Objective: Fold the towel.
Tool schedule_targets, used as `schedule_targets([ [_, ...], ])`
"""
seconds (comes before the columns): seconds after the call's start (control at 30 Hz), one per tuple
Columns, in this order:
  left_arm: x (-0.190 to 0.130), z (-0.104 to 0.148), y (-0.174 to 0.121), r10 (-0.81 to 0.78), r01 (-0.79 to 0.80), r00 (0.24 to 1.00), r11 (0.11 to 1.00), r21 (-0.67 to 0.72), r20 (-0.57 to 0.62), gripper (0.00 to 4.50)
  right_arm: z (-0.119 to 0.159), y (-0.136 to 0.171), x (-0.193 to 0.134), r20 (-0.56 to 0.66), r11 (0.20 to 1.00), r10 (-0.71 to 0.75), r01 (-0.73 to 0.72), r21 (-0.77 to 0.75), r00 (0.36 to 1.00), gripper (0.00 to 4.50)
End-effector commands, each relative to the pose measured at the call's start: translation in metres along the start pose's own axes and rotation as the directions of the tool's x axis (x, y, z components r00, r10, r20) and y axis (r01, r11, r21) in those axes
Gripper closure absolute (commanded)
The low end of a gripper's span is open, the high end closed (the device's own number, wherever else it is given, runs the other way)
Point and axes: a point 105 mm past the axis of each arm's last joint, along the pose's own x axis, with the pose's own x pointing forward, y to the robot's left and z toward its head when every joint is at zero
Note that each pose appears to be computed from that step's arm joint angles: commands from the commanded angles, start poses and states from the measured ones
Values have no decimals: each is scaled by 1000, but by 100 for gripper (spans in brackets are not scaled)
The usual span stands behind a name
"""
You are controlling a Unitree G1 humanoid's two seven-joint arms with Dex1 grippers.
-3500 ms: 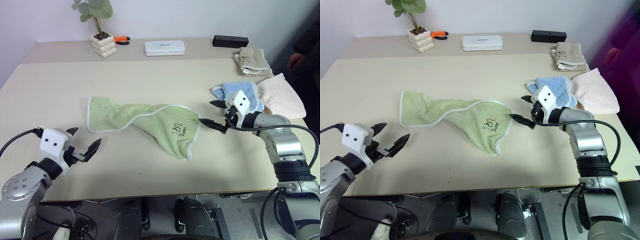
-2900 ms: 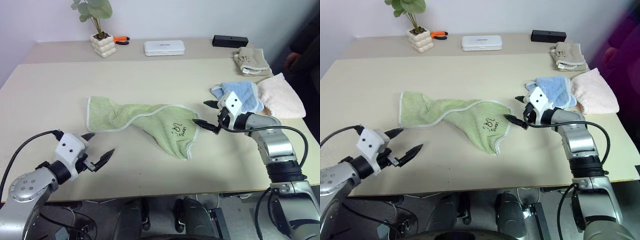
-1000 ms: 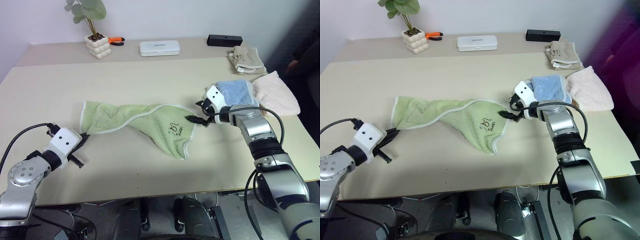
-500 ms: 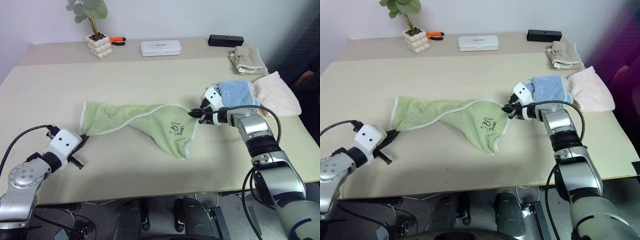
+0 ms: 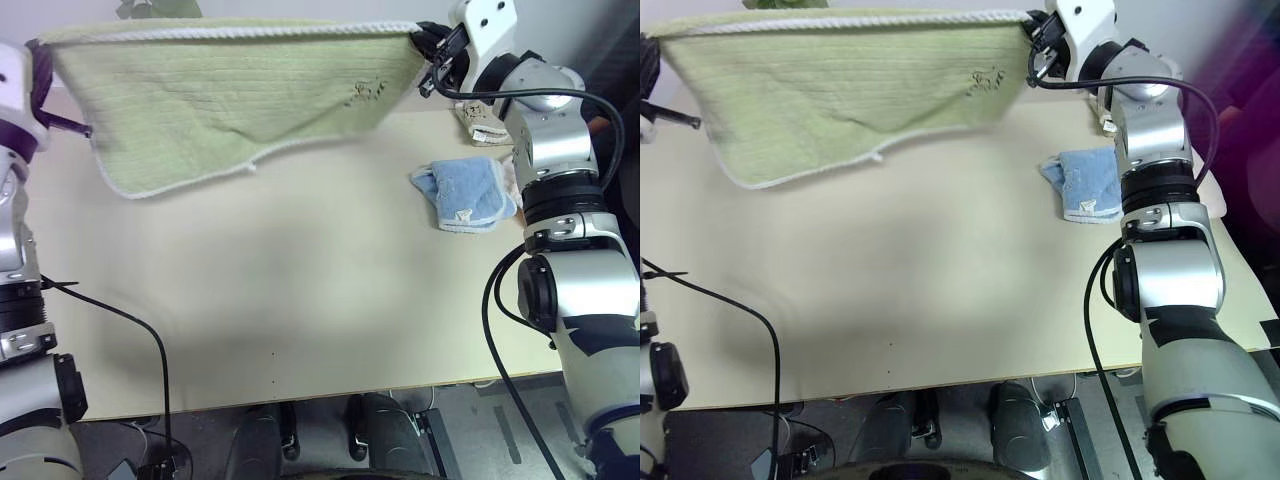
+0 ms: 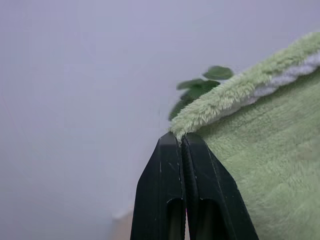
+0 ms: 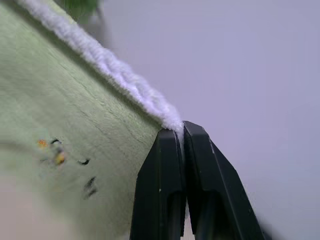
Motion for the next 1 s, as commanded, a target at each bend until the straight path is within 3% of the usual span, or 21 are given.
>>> schedule_targets([
  [0.03, -14, -3, 17, 7, -7, 1000, 1000, 16, -7, 450, 17, -3, -13, 72, 999, 35, -34, -16, 997, 447],
  [0.13, -58, -13, -12, -192, 192, 980, 981, -10, -56, 450, 2, 42, -36, 48, 967, 254, -255, 21, 966, 447],
  [0.23, -112, -31, -35, -355, 346, 919, 935, -85, -172, 450, -26, 86, -79, -54, 875, 478, -470, 113, 877, 447],
  [0.33, -164, -46, -53, -511, 480, 803, 859, -176, -307, 450, -45, 116, -120, -132, 769, 633, -598, 228, 763, 447],
  [0.43, -197, -54, -61, -597, 522, 701, 802, -290, -391, 450, -53, 130, -145, -162, 695, 709, -643, 322, 686, 447],
  [0.6, -227, -61, -71, -687, 562, 572, 726, -395, -449, 450, -61, 144, -169, -184, 610, 784, -682, 403, 592, 447],
  [0.67, -226, -62, -72, -688, 558, 570, 725, -403, -449, 450, -63, 143, -168, -190, 620, 777, -676, 398, 600, 447],
  [0.77, -217, -65, -72, -672, 556, 595, 740, -378, -441, 450, -69, 135, -154, -215, 690, 716, -628, 360, 664, 447],
  [1.0, -167, -94, -64, -546, 491, 704, 836, -245, -454, 450, -101, 113, -113, -310, 837, 545, -486, 250, 779, 447],
])
